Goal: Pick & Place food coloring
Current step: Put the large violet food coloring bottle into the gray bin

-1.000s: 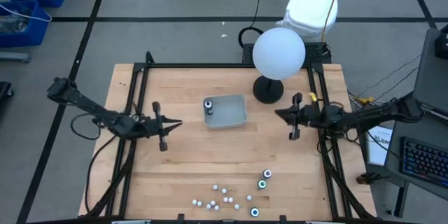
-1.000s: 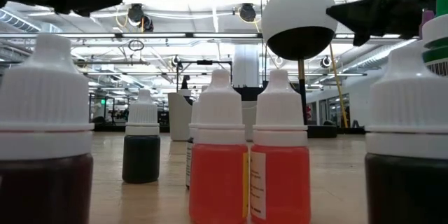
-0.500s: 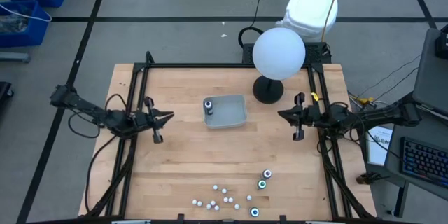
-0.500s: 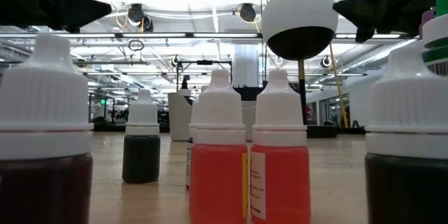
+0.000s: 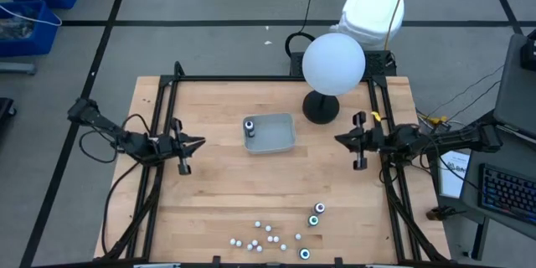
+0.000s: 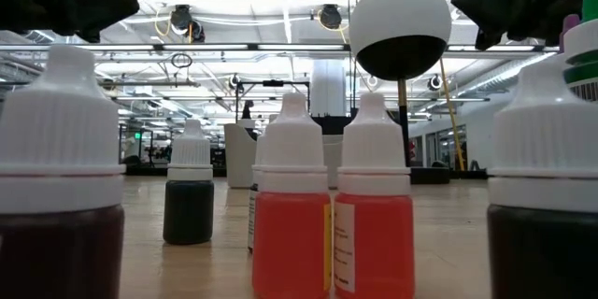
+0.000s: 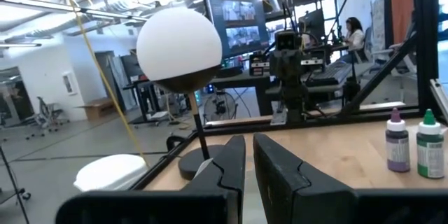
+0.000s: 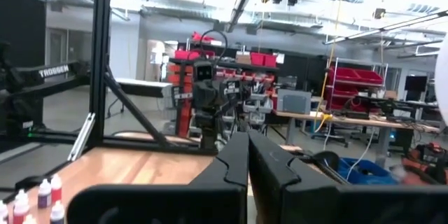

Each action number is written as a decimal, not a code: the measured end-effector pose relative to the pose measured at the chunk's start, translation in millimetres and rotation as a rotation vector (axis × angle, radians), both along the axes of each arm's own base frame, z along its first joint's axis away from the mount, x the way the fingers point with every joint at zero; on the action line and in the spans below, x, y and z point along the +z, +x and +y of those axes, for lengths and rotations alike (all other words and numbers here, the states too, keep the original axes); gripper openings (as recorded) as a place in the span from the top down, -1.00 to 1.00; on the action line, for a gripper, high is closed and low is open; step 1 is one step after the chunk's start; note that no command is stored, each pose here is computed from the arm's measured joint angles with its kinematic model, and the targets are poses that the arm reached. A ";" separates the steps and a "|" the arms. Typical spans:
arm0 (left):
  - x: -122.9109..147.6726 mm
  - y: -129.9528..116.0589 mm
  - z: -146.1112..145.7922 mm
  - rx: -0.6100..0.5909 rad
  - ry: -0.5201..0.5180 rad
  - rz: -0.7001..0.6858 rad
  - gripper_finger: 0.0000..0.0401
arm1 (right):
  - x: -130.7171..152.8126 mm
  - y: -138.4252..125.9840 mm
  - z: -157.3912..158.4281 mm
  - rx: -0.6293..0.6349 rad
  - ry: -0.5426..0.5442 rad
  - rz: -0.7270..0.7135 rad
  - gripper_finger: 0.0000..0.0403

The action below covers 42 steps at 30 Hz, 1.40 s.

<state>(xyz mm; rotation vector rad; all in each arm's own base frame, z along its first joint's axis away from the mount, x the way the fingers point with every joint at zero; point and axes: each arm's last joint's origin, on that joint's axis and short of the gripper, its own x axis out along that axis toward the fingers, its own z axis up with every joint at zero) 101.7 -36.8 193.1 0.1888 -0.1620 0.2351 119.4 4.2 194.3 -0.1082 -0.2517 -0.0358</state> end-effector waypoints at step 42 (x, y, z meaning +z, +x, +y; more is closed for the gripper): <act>-3.3 0.7 -0.5 -0.021 -0.093 0.008 0.80 | 22.8 20.4 57.6 0.145 -0.136 0.182 0.97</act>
